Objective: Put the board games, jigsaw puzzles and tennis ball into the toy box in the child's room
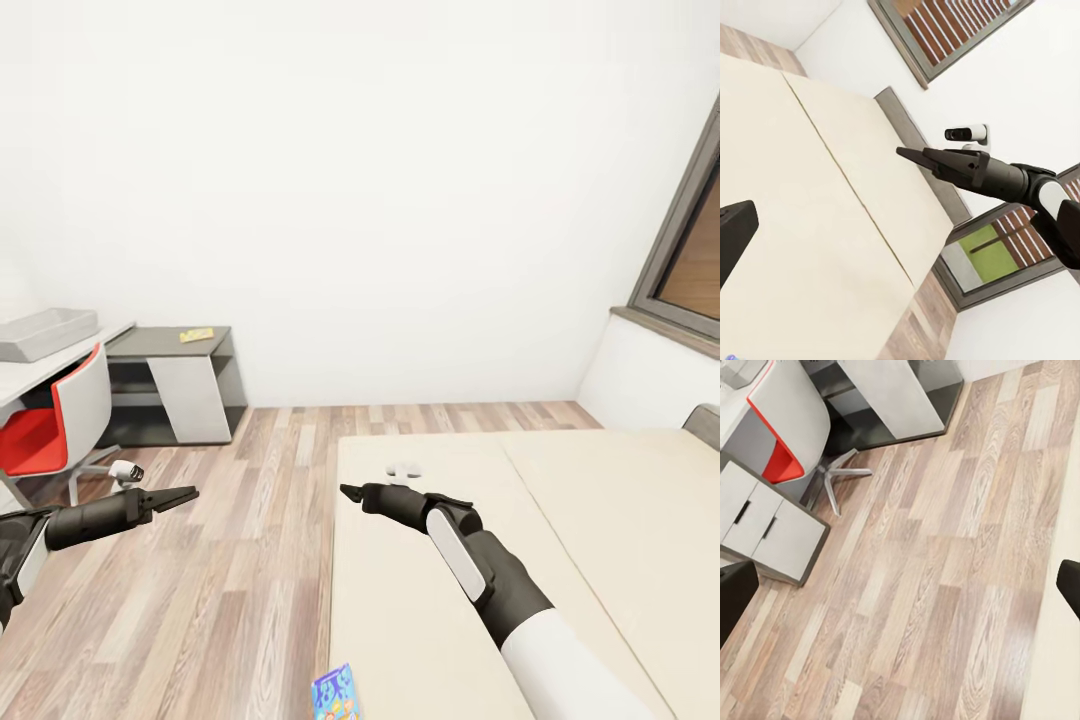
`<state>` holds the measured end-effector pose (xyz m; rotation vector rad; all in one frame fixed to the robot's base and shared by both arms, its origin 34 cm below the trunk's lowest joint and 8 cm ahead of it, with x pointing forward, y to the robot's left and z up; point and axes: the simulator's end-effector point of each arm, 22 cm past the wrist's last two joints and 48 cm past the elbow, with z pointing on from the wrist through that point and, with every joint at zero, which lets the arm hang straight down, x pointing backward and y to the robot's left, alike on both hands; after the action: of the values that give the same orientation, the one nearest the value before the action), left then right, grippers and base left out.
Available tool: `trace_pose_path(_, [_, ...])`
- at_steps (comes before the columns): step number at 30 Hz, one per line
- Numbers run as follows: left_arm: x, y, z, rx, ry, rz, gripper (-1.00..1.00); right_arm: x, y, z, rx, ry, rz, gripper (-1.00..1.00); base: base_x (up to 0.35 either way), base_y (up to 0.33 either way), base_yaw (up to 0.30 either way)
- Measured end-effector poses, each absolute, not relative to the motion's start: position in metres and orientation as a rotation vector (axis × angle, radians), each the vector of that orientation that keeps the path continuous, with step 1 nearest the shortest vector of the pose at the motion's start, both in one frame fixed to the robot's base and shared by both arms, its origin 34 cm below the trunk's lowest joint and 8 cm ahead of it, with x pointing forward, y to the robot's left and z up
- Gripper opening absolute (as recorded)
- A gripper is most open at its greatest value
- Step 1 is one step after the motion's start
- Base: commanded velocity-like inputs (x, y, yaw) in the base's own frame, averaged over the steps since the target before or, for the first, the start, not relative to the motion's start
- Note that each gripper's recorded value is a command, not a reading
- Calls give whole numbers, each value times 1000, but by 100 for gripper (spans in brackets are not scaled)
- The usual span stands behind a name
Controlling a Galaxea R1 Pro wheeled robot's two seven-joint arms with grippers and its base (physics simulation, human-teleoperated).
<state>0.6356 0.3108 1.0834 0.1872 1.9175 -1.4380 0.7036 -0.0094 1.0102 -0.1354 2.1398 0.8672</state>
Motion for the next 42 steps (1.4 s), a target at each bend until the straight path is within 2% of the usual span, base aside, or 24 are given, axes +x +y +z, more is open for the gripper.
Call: trace_pose_path(42, [632, 311, 1107, 218, 1881, -1422, 100, 703, -9, 1037, -151, 2099, 858, 100, 0, 0, 0])
